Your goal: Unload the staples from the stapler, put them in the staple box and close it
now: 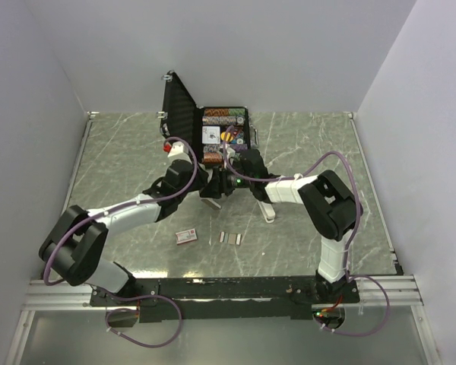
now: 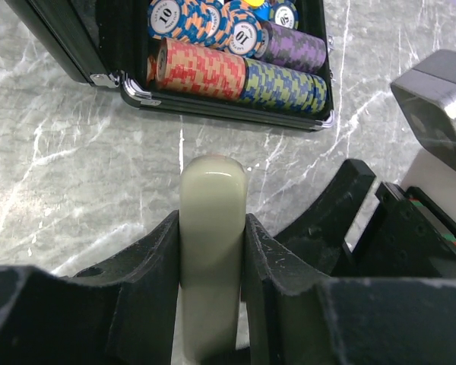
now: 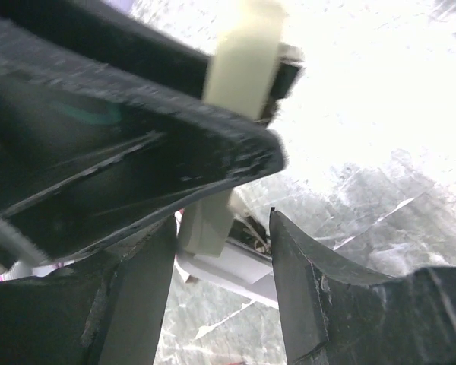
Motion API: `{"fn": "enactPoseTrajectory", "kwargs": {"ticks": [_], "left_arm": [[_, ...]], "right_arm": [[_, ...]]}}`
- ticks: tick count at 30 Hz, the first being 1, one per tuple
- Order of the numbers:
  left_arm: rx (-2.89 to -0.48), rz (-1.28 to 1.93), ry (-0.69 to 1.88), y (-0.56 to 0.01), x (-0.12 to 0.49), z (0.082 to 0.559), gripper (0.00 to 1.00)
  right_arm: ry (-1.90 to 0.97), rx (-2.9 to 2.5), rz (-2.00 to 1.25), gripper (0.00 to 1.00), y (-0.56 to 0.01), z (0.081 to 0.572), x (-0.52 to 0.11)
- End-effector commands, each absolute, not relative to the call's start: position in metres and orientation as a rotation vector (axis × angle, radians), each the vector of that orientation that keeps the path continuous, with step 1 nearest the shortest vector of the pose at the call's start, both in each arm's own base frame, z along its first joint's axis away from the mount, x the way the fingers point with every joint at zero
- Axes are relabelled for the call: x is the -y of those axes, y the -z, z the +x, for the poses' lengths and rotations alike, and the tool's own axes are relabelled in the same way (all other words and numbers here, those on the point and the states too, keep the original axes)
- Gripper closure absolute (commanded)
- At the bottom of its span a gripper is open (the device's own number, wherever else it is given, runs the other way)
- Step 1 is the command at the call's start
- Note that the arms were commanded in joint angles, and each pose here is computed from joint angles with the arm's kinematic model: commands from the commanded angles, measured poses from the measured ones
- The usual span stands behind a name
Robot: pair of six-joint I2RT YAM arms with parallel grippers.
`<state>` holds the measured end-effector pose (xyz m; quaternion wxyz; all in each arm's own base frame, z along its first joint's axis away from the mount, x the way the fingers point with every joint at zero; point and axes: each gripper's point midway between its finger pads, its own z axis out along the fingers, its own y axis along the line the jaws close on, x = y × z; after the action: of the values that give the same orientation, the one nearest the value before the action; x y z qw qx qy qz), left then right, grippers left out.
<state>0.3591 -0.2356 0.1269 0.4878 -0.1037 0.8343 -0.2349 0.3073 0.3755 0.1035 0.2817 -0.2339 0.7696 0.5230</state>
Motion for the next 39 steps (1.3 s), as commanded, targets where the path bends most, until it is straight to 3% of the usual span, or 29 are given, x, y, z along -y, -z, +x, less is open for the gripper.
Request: {"fn": "enactPoseTrajectory", "kwargs": {"ticks": [1, 22, 39], "left_arm": [[-2.039, -0.136, 0.710, -0.154, 0.269, 0.331, 0.99], [-1.929, -0.268, 0.705, -0.199, 0.225, 0.342, 0.99], [-1.904, -0.256, 0.740, -0.207, 0.217, 0.335, 1.00]], "right_arm": [[-1.325, -1.884, -0.511, 0.41, -0.142, 0.350, -0.383], [-1.523, -1.966, -0.458, 0.39, -0.112, 0.302, -0.369], [-1.638, -1.850, -0.557, 0.30, -0.147, 0.254, -0.349]]}}
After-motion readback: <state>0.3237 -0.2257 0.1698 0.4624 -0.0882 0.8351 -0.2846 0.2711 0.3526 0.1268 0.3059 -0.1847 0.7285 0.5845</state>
